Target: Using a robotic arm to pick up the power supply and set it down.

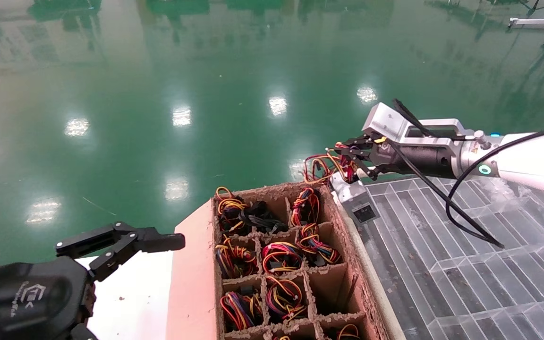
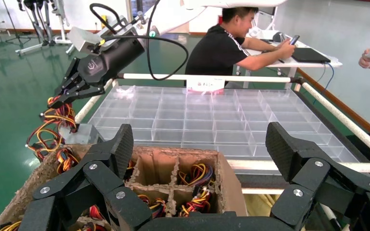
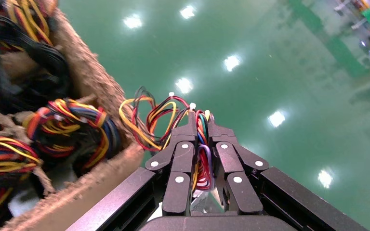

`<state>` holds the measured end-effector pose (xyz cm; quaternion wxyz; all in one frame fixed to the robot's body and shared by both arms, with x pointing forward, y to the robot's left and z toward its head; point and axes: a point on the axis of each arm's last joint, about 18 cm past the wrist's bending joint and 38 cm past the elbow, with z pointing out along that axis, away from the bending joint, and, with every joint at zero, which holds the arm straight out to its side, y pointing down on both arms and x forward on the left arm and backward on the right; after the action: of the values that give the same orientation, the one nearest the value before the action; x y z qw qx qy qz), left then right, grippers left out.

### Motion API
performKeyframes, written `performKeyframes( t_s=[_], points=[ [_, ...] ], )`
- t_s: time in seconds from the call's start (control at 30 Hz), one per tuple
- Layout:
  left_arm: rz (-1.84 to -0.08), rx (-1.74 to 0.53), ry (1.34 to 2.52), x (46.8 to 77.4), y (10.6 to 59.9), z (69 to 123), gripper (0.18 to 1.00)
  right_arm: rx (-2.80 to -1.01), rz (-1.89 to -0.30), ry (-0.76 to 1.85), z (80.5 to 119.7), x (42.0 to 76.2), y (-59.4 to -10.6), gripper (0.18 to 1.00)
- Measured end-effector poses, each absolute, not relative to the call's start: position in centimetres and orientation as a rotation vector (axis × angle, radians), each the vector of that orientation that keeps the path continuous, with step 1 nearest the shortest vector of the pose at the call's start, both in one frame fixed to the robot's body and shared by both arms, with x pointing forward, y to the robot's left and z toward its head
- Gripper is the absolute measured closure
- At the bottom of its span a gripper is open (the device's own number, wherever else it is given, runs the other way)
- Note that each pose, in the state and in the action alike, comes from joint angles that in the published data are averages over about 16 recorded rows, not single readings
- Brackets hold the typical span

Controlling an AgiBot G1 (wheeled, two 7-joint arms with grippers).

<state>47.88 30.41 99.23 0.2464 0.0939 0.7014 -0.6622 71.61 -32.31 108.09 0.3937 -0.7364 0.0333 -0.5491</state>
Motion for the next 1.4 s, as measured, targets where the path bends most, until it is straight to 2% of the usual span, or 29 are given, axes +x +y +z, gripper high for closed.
performKeyframes(
  t_s=[1.0, 1.4],
  points=[
    [-1.806, 0.256, 1.913, 47.9, 30.4, 99.2, 0.184, -1.788, -1.470, 0.318, 103.6, 73.7, -36.5, 0.962],
    [-1.806, 0.256, 1.913, 47.9, 30.4, 99.2, 0.184, -1.786, -1.456, 0.322, 103.7, 73.4, -36.7, 0.874]
  ],
)
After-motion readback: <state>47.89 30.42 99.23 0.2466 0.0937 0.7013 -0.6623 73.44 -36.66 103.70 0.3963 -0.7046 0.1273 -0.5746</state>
